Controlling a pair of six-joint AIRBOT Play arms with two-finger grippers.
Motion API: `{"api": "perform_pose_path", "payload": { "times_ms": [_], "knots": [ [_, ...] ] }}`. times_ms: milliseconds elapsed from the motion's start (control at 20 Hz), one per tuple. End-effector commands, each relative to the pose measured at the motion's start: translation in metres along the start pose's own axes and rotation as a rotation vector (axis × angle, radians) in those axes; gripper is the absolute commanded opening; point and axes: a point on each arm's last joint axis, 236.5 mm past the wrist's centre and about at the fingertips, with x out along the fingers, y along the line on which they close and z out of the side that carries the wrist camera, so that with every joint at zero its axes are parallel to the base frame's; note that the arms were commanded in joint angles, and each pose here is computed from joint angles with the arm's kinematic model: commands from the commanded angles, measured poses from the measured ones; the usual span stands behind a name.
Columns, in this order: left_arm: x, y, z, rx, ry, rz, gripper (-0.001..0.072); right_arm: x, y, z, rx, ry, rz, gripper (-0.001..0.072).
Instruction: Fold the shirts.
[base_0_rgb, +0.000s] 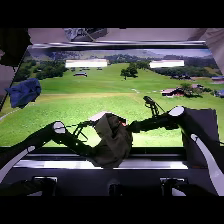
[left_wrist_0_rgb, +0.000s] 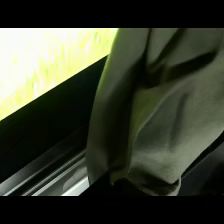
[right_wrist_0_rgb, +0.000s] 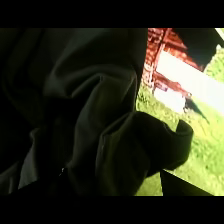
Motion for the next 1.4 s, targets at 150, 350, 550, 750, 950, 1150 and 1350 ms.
{"api": "perform_pose_path", "payload": {
  "times_ms": [150,350,550,750,950,1150,1350],
  "knots": [
    [-0.015,0.011,0.012,0.025,-0.045,0.048,0.0028,0.019,-0.006,0.025,-0.105,-0.062,-0.063,0.0037],
    [-0.143,0.024,0.077,0.061,-0.397,0.22,0.0028,-0.081,-0.002,0.1,-0.317,-0.247,-0.247,0.0037],
    [-0.372,-0.028,0.098,0.139,-0.974,0.341,0.0028,-0.267,0.065,0.169,-0.587,-0.606,-0.567,0.0037],
    [-0.512,-0.069,0.043,0.169,-1.33,0.491,0.0028,-0.405,0.112,0.143,-0.624,-0.812,-0.936,0.0037],
    [-0.541,-0.088,0.01,0.135,-1.447,0.506,0.0029,-0.428,0.132,0.104,-0.591,-0.823,-1.015,0.0037],
    [-0.537,-0.101,-0.006,0.156,-1.45,0.516,0.0029,-0.423,0.157,0.073,-0.608,-0.806,-0.985,0.0037],
    [-0.473,-0.057,0.001,0.056,-1.199,0.476,0.0029,-0.337,0.103,0.001,-0.416,-0.338,-0.812,0.0037]
  ]
}}
